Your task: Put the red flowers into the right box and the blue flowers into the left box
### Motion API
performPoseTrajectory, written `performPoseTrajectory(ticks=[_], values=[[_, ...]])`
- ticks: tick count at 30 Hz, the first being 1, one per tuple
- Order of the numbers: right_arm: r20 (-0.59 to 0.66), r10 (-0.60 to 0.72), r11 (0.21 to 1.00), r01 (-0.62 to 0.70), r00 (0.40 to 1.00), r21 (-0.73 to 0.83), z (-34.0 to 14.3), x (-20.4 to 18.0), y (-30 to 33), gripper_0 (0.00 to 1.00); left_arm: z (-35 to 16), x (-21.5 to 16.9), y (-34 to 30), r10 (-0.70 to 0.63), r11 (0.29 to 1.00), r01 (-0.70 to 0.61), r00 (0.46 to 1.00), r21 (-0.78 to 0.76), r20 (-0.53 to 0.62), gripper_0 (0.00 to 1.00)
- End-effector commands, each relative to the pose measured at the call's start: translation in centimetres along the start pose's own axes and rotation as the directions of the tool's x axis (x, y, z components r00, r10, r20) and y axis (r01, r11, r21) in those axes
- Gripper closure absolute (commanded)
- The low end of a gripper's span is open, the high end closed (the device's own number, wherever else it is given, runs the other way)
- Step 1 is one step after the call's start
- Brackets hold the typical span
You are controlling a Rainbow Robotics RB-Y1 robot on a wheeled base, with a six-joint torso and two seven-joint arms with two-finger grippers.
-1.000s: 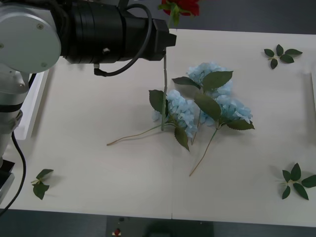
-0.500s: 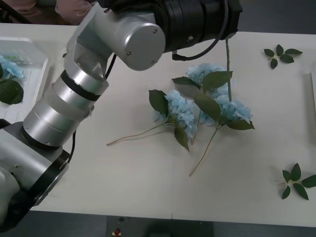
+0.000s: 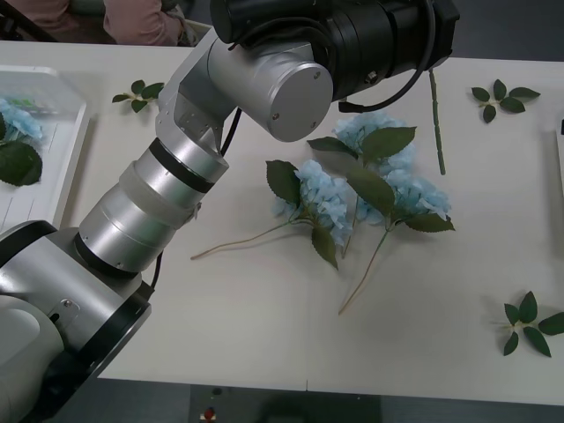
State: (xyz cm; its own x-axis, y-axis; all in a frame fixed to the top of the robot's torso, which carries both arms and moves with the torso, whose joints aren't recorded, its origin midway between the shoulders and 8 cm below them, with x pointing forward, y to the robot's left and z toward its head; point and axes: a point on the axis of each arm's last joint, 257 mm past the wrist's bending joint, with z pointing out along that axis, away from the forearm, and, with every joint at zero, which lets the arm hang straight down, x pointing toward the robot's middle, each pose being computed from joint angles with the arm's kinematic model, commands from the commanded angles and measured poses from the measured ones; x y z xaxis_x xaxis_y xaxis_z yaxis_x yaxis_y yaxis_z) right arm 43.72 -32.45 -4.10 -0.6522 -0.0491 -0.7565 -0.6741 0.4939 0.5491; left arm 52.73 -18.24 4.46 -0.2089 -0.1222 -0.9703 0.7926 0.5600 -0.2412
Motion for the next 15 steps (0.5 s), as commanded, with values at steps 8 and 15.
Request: performPoseTrajectory(ticks=[8, 15], values=[[0.049, -0.116, 0.975, 0.124, 0.992, -0.185, 7.0, -3.7, 5.1, 0.0, 0.1, -2.2, -1.6, -0.077, 0.997, 0.076, 0.996, 0.033, 0.04, 1.0], [0.075, -0.109, 0.969, 0.123, 0.991, -0.215, 10.7, -5.3, 6.0, 0.0, 0.1, -2.2, -1.6, -0.077, 0.997, 0.076, 0.996, 0.033, 0.04, 1.0]])
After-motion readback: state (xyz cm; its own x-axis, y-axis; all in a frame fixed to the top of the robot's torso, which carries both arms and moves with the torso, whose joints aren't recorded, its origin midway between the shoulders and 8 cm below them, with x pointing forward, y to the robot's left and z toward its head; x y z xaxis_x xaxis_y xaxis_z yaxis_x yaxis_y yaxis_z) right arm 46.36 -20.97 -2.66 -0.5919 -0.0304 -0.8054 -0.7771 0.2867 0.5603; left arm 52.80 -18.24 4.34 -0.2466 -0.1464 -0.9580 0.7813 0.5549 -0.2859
